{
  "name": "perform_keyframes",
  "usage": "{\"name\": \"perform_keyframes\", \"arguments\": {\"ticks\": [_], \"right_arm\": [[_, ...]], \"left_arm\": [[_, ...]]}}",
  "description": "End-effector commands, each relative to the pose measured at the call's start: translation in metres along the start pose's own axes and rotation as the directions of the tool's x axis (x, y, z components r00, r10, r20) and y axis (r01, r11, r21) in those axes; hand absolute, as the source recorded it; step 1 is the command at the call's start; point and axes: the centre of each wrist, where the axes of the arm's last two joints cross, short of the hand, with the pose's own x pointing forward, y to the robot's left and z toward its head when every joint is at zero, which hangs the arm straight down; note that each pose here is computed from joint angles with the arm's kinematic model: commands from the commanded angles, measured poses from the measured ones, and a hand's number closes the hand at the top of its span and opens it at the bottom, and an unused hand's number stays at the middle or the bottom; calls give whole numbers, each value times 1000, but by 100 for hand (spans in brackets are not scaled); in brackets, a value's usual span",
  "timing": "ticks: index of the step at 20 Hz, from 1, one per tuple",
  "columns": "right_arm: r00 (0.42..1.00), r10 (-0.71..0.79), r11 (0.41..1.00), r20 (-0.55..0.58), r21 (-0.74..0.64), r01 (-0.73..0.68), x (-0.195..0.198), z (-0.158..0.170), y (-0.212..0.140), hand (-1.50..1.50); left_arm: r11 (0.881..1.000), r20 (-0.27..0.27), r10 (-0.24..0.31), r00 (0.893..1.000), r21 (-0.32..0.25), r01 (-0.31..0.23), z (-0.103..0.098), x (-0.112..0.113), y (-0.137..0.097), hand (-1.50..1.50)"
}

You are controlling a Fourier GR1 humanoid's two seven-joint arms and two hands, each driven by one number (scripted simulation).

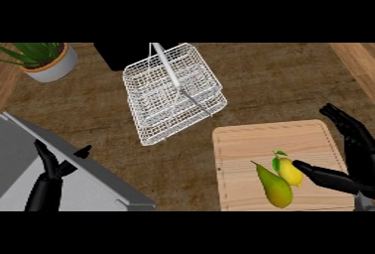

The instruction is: Pick the lemon from the cutting board and place it in the tiered basket

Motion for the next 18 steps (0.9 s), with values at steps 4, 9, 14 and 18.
{"name": "perform_keyframes", "arguments": {"ticks": [4, 9, 14, 18], "right_arm": [[956, 292, 946, 22, 143, -292, 10, 39, -48, -150], [819, 574, 809, -16, 166, -564, 28, 54, -77, -150], [714, 695, 714, -84, 199, -672, 41, 72, -74, -150], [684, 712, 698, -157, 256, -668, 48, 96, -52, -150]], "left_arm": [[956, -179, 247, 952, -117, -270, -4, 12, -28, 0], [962, -182, 237, 954, -94, -257, 4, 10, -22, 0], [956, -173, 242, 955, -125, -265, 5, 19, -15, 0], [951, -179, 250, 952, -137, -275, 4, 22, -16, 0]]}}
